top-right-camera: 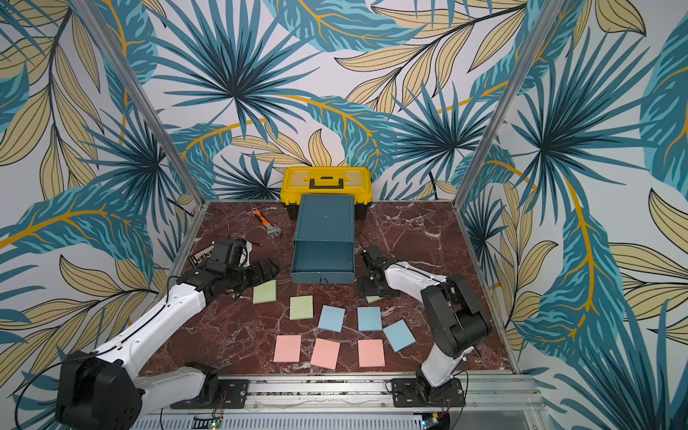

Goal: Please put the sticky notes in the drawer by color
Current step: Pick up the sticky notes from the center of the board.

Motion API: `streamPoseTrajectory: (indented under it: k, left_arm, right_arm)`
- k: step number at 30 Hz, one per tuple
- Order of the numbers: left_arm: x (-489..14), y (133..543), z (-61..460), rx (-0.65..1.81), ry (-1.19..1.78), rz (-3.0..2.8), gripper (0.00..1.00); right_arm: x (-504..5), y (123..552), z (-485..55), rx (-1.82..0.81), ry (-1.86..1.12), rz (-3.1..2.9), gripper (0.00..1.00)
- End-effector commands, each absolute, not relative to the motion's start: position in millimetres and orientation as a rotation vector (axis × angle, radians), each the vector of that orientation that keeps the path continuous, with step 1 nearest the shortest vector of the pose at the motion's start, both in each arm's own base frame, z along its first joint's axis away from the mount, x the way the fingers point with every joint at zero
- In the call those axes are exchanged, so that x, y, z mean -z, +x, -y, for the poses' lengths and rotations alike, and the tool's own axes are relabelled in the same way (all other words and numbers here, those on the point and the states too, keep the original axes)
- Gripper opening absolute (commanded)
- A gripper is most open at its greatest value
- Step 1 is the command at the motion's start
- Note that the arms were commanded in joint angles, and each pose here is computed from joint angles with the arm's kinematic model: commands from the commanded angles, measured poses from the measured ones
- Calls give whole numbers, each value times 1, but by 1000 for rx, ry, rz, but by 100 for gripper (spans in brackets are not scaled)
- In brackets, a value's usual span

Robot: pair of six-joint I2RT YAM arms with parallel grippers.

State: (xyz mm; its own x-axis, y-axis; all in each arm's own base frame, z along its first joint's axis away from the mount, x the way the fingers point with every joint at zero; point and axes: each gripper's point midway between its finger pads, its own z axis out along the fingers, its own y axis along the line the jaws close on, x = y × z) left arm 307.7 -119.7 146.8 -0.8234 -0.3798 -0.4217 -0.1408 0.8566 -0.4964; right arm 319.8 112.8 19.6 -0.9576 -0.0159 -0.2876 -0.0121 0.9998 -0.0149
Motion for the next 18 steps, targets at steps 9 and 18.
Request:
streamPoseTrajectory:
  k: [9,18]
  left_arm:
    - [-156,316,117,605,-374,-2481,100]
    - [-158,313,116,599,-368,-2482,100]
  right_arm:
    - [-15,313,-107,43,-10,-2879,81]
    - [-17,310,-108,27,11,-2883,73]
